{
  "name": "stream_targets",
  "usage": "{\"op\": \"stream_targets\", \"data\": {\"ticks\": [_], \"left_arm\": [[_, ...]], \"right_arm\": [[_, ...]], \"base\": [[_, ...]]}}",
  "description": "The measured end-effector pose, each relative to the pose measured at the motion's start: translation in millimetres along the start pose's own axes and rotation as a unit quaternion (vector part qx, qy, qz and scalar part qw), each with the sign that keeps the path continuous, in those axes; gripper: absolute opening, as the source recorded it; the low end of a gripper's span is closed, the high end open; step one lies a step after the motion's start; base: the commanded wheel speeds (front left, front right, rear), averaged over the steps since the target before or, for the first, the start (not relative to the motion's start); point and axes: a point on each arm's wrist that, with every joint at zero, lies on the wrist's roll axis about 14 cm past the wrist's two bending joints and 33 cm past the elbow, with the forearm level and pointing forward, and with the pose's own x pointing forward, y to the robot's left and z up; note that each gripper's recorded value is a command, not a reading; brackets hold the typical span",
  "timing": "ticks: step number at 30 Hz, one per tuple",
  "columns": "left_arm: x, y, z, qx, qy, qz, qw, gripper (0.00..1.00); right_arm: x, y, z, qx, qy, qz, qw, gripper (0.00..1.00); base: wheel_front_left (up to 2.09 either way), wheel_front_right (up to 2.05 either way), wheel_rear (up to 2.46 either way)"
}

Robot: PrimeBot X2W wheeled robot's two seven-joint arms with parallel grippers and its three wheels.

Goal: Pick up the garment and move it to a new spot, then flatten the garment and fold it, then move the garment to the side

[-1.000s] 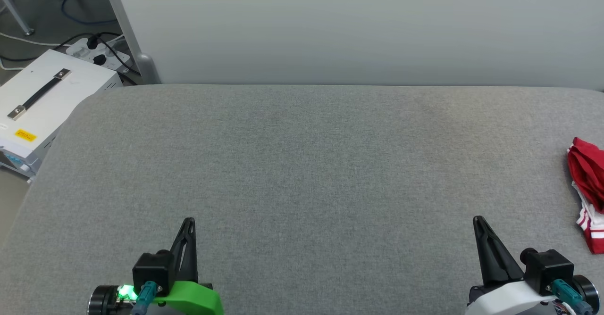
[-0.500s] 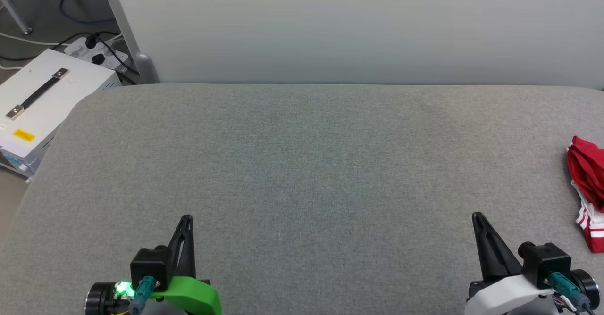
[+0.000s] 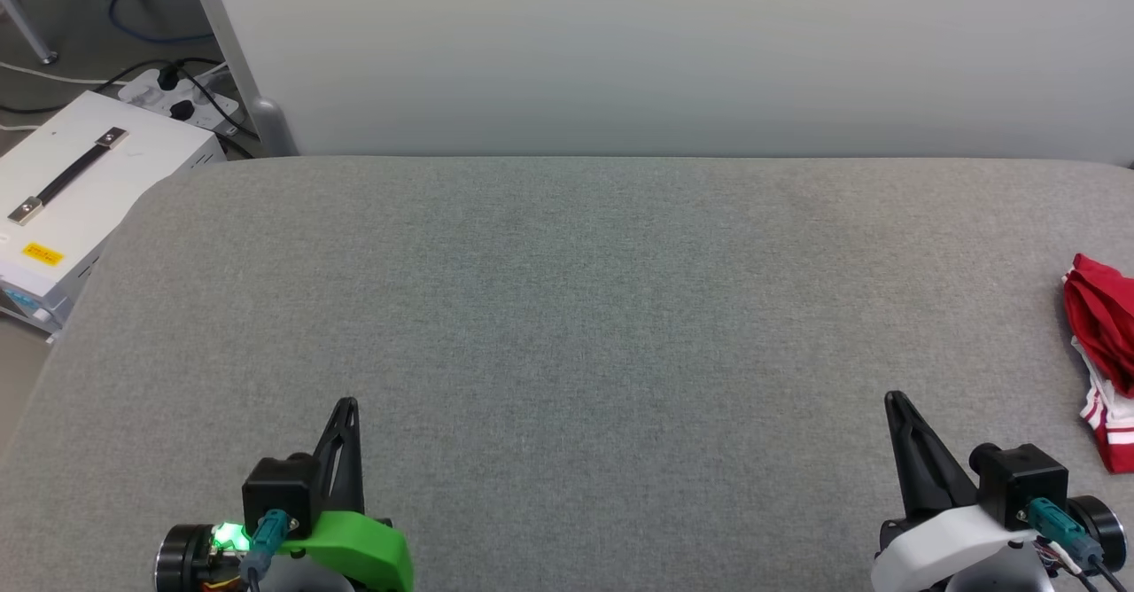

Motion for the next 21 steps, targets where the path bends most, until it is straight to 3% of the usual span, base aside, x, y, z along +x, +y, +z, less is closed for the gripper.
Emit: {"op": "stream_targets", "data": {"ticks": [21], "left_arm": [[5.4, 0.3, 5.6, 0.003, 0.004, 0.001, 1.000, 0.00]], "right_arm": [[5.0, -0.8, 2.4, -0.014, 0.009, 0.001, 1.000, 0.00]], "base": [[0.00, 0.00, 0.00]]}}
